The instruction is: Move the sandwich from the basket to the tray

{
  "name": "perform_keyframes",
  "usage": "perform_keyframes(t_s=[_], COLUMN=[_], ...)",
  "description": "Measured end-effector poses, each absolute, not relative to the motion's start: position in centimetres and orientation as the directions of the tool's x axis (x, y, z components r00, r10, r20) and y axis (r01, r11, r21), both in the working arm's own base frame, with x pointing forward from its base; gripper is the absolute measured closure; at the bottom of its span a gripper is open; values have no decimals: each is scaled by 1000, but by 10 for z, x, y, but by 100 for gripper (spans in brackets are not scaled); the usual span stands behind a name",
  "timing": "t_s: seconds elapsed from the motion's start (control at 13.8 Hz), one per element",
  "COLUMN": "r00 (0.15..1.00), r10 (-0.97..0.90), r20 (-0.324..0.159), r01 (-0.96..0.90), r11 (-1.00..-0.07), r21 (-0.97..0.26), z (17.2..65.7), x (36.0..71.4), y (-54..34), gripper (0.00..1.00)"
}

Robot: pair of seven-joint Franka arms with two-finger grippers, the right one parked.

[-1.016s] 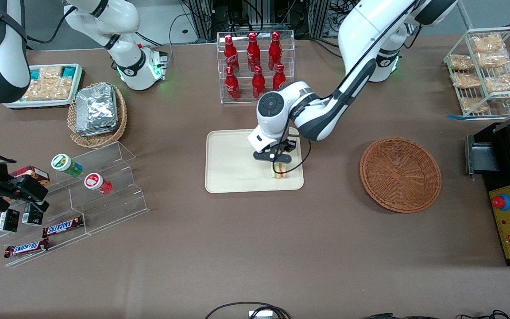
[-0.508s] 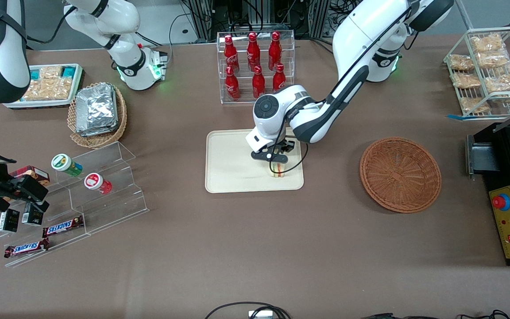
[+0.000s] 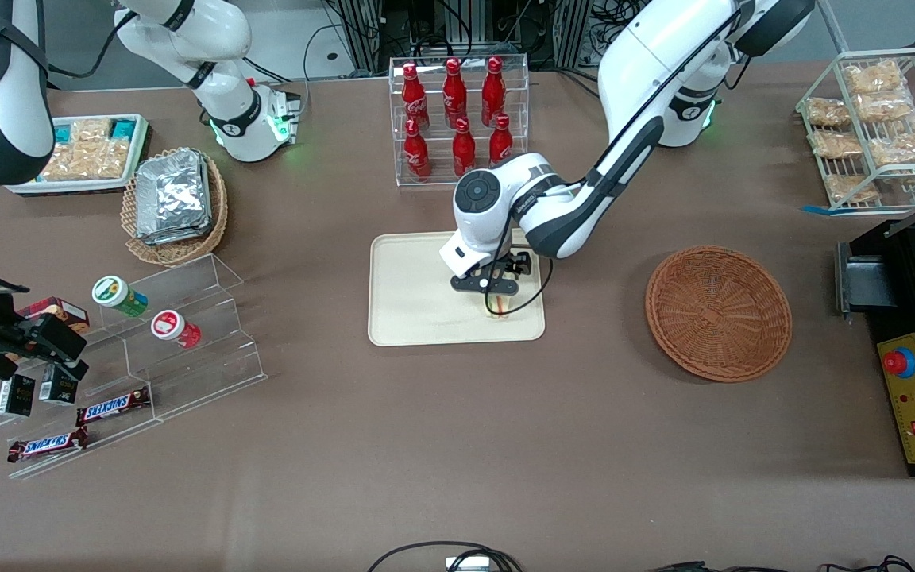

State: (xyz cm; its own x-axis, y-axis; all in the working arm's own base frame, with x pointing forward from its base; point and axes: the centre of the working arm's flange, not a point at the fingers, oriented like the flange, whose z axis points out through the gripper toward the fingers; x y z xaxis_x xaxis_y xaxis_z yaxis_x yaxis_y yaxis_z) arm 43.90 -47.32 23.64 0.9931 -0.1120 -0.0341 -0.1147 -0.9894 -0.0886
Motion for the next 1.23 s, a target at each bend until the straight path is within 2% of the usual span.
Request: perform_keyframes(t_s=[0.44, 1.02, 1.09, 1.23], r00=[999, 949, 948, 958], r10=[51, 308, 312, 288], r20=[17, 64, 58, 9], r01=[53, 315, 317, 283], r11=[-994, -931, -929, -938], r21=[-99, -182, -190, -201], z=[330, 419, 427, 445], x=[511, 584, 589, 596], y=[-434, -277, -258, -227], gripper=[1, 0, 0, 0])
